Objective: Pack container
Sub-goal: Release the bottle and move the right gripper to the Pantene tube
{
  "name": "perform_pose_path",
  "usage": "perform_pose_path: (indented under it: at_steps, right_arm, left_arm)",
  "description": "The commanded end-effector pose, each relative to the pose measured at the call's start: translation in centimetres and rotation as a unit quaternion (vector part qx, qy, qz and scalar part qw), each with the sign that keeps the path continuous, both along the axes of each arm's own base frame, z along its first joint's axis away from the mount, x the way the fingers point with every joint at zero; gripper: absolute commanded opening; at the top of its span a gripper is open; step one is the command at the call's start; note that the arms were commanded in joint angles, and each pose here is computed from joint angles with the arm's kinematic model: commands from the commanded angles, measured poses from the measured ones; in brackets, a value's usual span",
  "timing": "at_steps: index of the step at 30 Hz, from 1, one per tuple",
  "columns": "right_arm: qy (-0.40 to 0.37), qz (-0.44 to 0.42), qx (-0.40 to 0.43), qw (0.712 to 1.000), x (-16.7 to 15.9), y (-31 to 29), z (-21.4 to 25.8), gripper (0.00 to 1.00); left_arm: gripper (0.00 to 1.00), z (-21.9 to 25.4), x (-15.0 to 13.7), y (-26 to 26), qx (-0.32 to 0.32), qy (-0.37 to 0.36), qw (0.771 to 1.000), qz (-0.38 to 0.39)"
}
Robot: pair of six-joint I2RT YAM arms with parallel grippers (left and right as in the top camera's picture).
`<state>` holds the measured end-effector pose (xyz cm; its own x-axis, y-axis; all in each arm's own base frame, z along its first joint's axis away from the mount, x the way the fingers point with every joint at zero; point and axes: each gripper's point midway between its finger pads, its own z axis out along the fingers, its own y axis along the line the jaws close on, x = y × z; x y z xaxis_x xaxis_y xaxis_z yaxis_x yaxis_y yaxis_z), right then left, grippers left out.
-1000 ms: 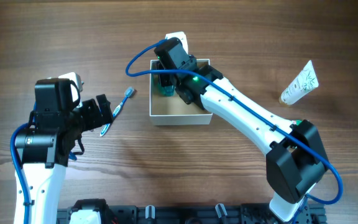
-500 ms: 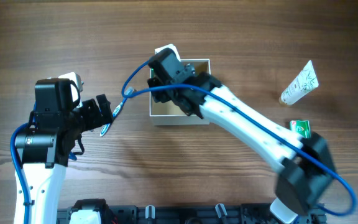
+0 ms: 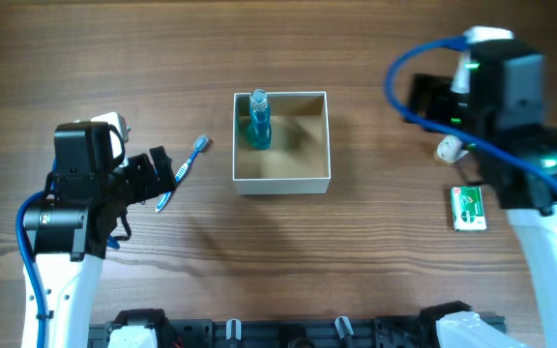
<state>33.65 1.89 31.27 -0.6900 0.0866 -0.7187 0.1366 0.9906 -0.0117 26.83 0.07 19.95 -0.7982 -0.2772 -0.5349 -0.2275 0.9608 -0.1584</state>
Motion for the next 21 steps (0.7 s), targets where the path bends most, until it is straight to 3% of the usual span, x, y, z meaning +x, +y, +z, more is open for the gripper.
perform_pose_path:
  at_steps: [1, 5, 18, 21]
  right_arm:
    - [0.039, 0.012, 0.008, 0.999, -0.3, -3.0, -1.4, 1.0]
    - [0.072, 0.019, 0.044, 0.996, 0.5, -5.7, -3.6, 1.0]
    - [0.164, 0.018, 0.026, 0.986, 1.9, -9.6, -9.5, 0.99]
    - [0.174, 0.02, 0.028, 0.984, 1.8, -9.6, -10.3, 0.9]
  left_arm:
    - [1.0, 0.6, 0.2, -0.2, -0.011, -0.008, 1.0, 0.003]
    - [1.0, 0.6, 0.2, -0.2, -0.011, -0.008, 1.0, 0.003]
    - [1.0, 0.6, 0.2, -0.2, -0.011, -0.008, 1.0, 0.003]
    - [1.0, 0.7, 0.3, -0.2, -0.011, -0.009, 1.0, 0.003]
